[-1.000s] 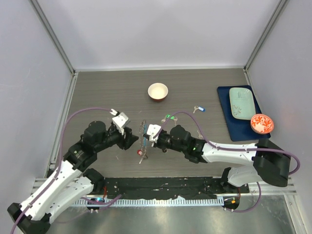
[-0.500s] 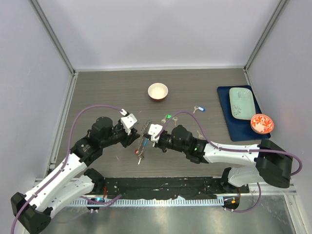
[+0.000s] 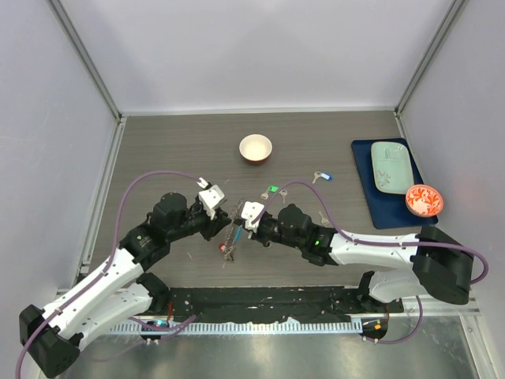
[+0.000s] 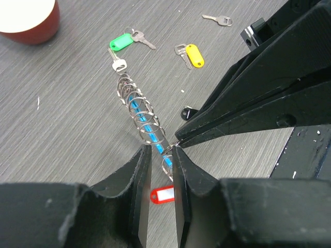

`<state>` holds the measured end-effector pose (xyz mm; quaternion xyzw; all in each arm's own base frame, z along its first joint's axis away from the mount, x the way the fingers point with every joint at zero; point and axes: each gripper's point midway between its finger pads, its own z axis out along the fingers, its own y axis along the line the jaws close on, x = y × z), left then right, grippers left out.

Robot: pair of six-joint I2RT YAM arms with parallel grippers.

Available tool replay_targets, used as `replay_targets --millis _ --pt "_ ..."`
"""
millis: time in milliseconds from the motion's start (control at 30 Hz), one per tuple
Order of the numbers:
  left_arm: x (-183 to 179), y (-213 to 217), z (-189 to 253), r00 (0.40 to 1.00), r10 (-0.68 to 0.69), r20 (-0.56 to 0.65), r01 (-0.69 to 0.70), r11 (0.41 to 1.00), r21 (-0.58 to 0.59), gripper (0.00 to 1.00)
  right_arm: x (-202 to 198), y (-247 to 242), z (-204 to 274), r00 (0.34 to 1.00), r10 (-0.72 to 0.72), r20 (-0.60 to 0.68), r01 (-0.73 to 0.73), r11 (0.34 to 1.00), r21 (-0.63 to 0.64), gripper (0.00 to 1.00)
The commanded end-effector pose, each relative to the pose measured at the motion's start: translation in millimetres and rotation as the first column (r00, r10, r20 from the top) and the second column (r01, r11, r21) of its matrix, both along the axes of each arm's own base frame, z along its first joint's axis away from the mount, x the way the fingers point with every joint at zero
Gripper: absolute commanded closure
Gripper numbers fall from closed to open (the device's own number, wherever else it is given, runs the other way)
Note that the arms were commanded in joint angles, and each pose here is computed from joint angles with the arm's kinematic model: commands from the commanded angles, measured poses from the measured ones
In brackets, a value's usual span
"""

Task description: Put the keys on the keyring

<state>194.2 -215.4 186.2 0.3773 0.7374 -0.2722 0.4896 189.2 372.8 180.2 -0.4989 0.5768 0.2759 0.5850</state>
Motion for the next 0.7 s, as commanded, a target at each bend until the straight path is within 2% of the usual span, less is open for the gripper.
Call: replay_targets --millis 0,133,233,300,367,533,667 --pt "8 -6 10 0.999 0.02 0.036 -0.018 0.999 -0.039 0.75 -3 9 55 0.998 0.015 0.062 -0.025 0.985 0.173 0.99" --pt "6 -6 8 0.999 0.012 0.031 -0.01 0.999 -0.039 0.75 -2 8 54 0.998 0.012 0.061 -0.022 0.985 0.173 0.99" --pt "3 -3 8 0.999 0.011 0.043 -0.009 0.999 -0.04 0.66 -1 7 54 0.998 0.004 0.058 -0.014 0.985 0.174 0.99" --pt "0 0 15 0.997 0.005 0.078 -0.001 0.999 -0.052 0.57 -1 7 55 0.998 -0.001 0.056 -0.009 0.984 0.177 0.99" --pt "-2 3 13 0.996 0.005 0.094 -0.001 0.999 -0.047 0.53 -1 6 56 0.998 -0.004 0.056 -0.006 0.983 0.182 0.99" --pt "0 12 11 0.994 0.076 0.082 -0.07 0.995 -0.074 0.58 1 4 58 0.999 -0.021 0.041 0.012 0.98 0.197 0.99" --pt "4 13 14 0.988 0.147 0.049 -0.137 0.977 -0.165 0.62 3 5 56 0.999 -0.037 0.011 0.034 0.978 0.206 0.99"
